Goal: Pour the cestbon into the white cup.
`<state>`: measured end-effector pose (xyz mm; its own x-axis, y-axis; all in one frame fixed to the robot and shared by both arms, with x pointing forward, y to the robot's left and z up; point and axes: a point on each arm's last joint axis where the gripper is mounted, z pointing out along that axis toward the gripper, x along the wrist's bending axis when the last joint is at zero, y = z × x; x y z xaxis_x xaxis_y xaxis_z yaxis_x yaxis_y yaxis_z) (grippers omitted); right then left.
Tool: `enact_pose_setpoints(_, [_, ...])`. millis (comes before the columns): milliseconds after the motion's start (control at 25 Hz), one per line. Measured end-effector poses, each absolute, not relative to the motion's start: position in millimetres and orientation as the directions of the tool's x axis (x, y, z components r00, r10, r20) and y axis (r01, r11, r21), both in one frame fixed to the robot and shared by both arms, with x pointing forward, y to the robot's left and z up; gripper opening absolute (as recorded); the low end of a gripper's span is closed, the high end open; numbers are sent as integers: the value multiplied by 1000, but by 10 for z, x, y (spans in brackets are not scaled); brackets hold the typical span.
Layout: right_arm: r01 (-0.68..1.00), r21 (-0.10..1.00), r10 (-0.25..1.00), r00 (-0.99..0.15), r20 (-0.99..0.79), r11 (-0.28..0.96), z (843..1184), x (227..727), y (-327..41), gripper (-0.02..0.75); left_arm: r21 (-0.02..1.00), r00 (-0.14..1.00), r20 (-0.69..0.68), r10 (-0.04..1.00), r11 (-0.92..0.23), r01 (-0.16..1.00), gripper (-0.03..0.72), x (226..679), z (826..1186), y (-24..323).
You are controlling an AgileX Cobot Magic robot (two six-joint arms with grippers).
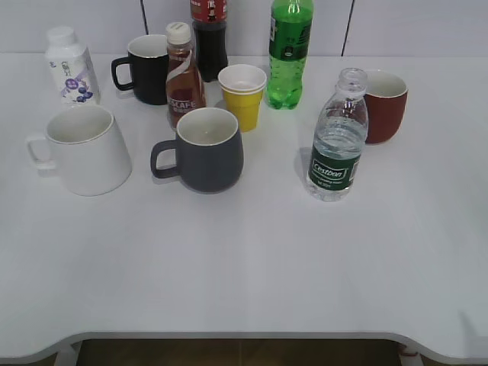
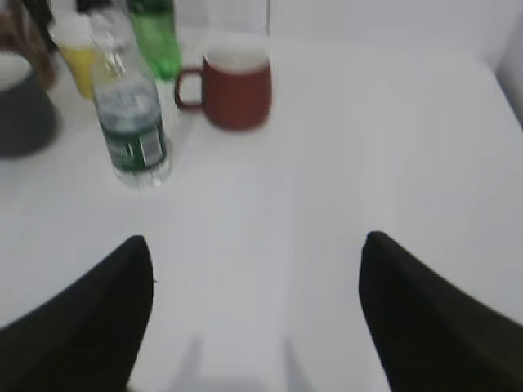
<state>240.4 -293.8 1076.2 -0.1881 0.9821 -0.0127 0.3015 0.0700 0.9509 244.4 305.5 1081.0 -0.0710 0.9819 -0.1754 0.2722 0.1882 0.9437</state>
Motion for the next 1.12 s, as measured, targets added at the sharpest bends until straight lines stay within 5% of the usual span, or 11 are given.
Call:
enact_pose_setpoints(240, [167,981,978,-199,-63,97,11021,2912,-2865,590,984,-14,-167,986,167,64,502,2930,11132,3027])
enact_pose_setpoints(480, [141,984,981,-172,-87,112,11057,3531,-2809,590,999,31,6,1000,-5,-41,493,3676,11230,2975])
enact_pose_setpoints(800, [178,982,988,-150,-33,60,10931,3964,-2765,588,976,88,-10,996,-10,218,492,4630,10546,2895])
enact_pose_setpoints(1000, [222,975,990,-140,0,32,10807,4059,-2756,588,942,121,-45,992,2,337,491,4618,9899,2856])
enact_pose_setpoints(1120, [224,974,991,-137,1,30,10784,4079,-2756,588,959,197,10,980,-65,275,491,4493,9634,2809])
